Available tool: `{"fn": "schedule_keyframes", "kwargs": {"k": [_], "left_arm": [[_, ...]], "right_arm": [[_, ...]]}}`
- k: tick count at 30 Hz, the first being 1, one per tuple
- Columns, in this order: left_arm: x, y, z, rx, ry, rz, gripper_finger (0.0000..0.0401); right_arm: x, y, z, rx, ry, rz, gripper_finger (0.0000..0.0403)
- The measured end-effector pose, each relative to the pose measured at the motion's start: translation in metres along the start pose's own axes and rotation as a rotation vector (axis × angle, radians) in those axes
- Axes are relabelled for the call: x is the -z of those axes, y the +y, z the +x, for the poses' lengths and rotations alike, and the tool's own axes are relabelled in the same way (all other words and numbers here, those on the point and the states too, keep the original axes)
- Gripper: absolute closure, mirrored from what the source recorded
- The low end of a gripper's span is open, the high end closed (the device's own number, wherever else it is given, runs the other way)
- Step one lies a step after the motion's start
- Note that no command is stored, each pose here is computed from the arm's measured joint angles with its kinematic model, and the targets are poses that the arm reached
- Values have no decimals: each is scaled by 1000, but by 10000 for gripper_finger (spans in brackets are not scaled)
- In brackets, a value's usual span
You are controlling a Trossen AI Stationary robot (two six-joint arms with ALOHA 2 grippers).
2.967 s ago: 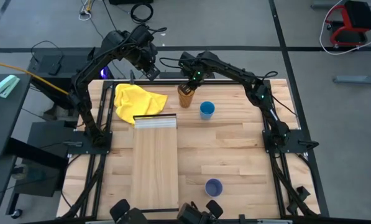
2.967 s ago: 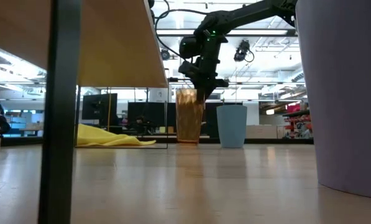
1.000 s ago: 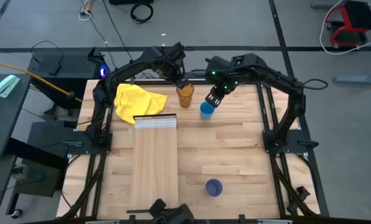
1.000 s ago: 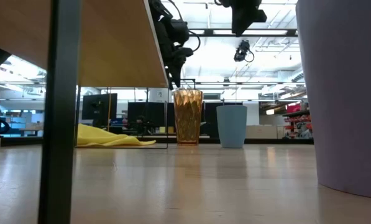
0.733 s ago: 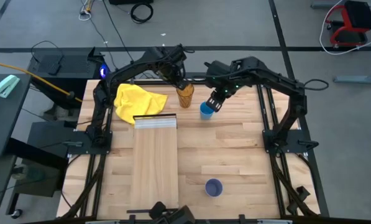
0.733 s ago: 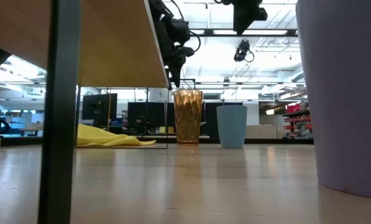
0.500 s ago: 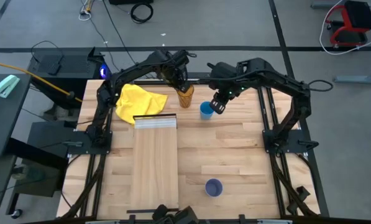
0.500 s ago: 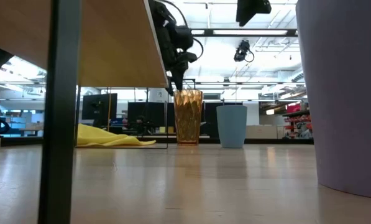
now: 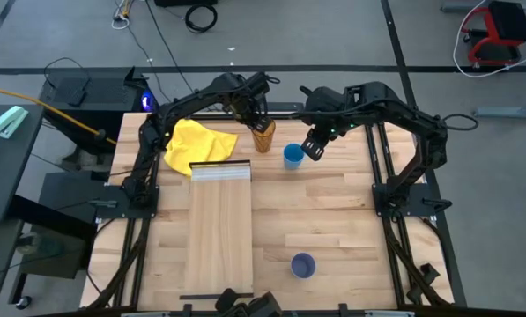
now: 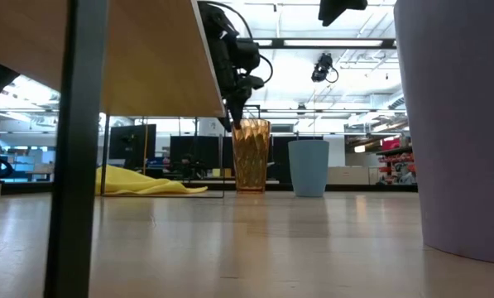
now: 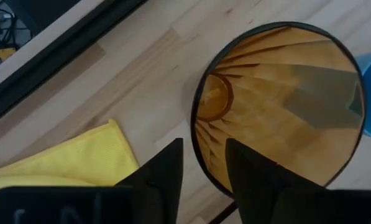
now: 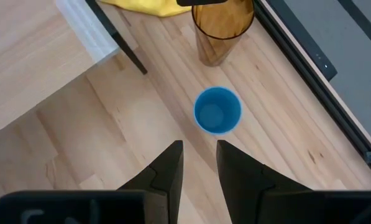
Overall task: Stack small to large cups/mugs on shelf
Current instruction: Put the yellow cup on the shelf
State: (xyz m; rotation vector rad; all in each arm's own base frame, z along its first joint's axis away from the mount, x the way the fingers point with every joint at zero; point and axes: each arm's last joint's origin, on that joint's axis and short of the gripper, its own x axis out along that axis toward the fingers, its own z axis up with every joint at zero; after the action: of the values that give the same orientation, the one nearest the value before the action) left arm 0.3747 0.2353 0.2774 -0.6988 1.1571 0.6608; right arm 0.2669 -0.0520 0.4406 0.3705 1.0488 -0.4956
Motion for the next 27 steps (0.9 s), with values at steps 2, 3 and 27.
{"fn": "schedule_keyframes", "kwargs": {"k": [2,3,27], "left_arm": [[1,0,0,-2,6,-11,292],[1,0,0,-2,7,-21,301],[22,-18,-89,110,-15,96,387]], "right_arm": [[0,0,0,0,-1,0,298],[0,0,0,-1,-2,0,298],[1,-1,-1,2,8,-21,298]]}}
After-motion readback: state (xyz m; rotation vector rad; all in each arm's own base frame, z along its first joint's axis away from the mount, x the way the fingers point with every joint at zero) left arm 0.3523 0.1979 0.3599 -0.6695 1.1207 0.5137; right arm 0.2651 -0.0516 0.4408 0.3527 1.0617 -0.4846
